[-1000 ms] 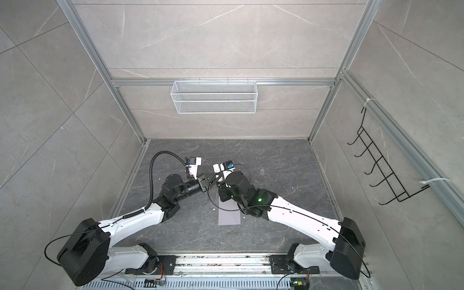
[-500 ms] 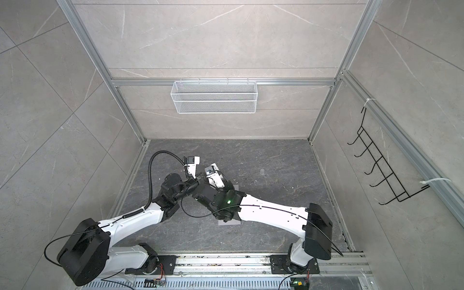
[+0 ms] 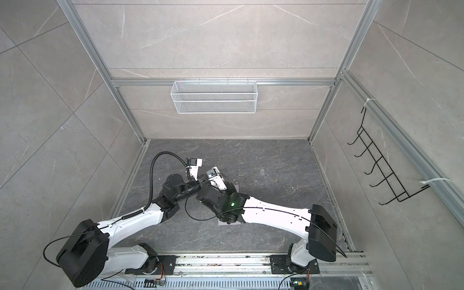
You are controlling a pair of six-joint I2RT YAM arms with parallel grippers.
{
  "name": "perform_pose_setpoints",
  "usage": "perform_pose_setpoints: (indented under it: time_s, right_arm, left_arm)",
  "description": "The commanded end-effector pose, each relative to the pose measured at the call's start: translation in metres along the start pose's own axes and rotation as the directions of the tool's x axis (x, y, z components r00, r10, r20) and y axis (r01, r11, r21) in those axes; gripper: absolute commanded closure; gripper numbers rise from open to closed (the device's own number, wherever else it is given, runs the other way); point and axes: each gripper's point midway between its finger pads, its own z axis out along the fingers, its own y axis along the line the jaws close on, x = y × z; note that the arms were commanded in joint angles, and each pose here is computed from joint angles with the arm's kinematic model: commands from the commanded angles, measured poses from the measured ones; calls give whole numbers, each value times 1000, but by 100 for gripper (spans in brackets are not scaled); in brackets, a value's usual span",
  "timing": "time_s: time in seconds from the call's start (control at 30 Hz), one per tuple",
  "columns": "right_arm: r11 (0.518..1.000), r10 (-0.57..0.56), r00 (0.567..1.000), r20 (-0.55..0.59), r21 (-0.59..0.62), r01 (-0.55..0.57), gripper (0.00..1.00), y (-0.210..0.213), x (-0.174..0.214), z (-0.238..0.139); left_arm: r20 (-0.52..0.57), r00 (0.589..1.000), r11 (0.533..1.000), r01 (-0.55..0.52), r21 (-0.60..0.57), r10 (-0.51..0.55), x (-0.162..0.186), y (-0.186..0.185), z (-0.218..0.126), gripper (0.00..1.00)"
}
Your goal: Place the letter into the envelope and seal it
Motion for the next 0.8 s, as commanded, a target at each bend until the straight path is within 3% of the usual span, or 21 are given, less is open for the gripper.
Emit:
perform_pose_setpoints:
  time_s: [0.0, 0.17, 0.23, 0.57, 0.77]
  right_arm:
    - [985, 114, 992, 45, -133, -107, 57, -6, -16, -11]
    - [930, 225, 973, 46, -307, -201, 25, -15, -19, -26]
    - [912, 268, 962, 47, -336, -237, 17, -24, -21, -30]
    - [838, 453, 891, 13, -348, -421, 14, -74, -7, -27]
    - [800, 468, 884, -2, -425, -424, 14, -68, -7, -31]
  left_arm:
    - [33, 991, 987, -130, 92, 128, -18, -42, -9, 100]
    - [16, 982, 979, -189, 71, 189, -17, -45, -16, 100]
    - [5, 978, 975, -210, 66, 211, -15, -46, -18, 100]
    - [-63, 946, 948, -316, 17, 317, -5, -39, -27, 100]
    - [-67, 940, 942, -336, -15, 334, -6, -36, -30, 100]
